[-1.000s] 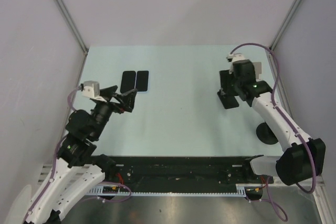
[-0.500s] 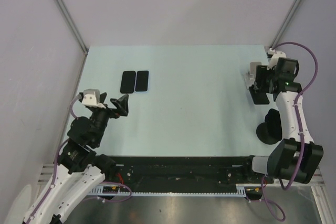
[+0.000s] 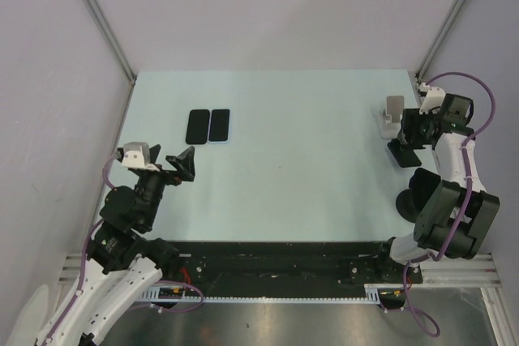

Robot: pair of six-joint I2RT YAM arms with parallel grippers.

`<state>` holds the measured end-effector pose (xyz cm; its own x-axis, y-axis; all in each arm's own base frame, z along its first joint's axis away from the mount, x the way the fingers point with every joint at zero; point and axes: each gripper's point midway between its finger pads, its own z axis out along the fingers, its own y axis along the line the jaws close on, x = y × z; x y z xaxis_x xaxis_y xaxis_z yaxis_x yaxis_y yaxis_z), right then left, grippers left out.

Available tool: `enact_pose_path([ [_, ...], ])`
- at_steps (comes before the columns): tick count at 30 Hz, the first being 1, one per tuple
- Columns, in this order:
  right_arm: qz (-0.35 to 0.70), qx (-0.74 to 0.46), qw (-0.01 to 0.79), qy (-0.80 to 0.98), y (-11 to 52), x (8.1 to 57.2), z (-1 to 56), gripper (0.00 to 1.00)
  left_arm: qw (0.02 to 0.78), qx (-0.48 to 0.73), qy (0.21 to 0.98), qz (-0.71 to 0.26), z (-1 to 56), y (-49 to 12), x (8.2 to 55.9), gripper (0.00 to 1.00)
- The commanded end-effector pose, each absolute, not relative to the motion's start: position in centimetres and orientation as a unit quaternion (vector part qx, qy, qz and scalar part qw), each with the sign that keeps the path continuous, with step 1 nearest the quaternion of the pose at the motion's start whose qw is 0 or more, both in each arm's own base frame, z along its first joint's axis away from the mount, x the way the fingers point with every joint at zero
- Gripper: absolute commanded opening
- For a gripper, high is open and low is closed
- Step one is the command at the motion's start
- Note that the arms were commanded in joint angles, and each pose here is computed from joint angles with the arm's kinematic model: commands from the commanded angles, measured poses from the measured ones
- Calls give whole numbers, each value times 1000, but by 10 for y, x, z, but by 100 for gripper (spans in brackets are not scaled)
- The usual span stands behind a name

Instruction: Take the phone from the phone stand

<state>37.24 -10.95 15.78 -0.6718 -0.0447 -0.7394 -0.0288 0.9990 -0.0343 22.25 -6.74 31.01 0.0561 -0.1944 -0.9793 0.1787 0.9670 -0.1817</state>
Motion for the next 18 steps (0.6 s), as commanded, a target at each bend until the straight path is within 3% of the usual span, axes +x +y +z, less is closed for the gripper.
enact_pose_path([
  [1, -22, -40, 445, 894, -120, 391, 170, 28, 735, 0, 668, -116, 313, -65, 224, 100],
  [18, -26, -34, 444, 895, -122, 390, 133, 32, 726, 8, 679, -109, 306, -68, 229, 100],
])
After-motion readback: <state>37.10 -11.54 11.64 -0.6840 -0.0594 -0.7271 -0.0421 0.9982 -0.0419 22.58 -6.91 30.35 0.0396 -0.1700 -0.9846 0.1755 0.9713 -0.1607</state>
